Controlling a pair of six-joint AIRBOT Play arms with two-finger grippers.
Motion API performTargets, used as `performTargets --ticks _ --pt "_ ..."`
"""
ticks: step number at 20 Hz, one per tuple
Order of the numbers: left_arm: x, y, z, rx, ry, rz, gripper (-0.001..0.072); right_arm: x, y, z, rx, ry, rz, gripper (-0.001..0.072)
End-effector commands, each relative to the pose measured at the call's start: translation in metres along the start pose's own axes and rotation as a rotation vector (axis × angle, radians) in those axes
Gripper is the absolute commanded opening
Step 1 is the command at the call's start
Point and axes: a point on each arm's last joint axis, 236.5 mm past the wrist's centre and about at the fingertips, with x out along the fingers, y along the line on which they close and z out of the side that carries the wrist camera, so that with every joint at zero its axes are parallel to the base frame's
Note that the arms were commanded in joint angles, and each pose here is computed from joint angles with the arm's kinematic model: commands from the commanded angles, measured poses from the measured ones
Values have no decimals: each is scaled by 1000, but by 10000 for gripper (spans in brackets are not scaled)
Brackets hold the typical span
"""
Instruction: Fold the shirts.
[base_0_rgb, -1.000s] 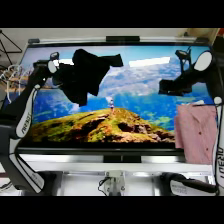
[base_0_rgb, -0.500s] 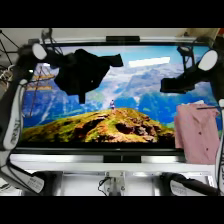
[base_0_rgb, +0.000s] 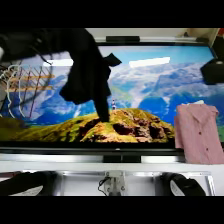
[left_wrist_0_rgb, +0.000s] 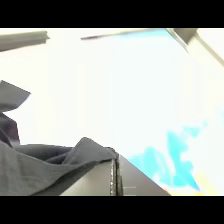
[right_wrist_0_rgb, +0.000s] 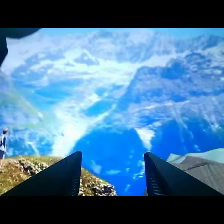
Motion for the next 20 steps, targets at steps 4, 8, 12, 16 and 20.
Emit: performTargets --ticks 4,8,12,16,20 --pt "108 -84 -191 -36 386 -104 281 -62 -15 -37 50 44 -65 507" --pt "113 -55 -227 33 531 -15 718 -24 -5 -78 50 258 -30 567" --pt "44 125 -175 100 568 469 718 40 44 -130 98 489 161 665" --pt "-2 242 -200 -208 649 626 718 101 92 -196 218 695 325 665" --pt "9 282 -277 -522 718 560 718 124 104 -258 277 876 342 665"
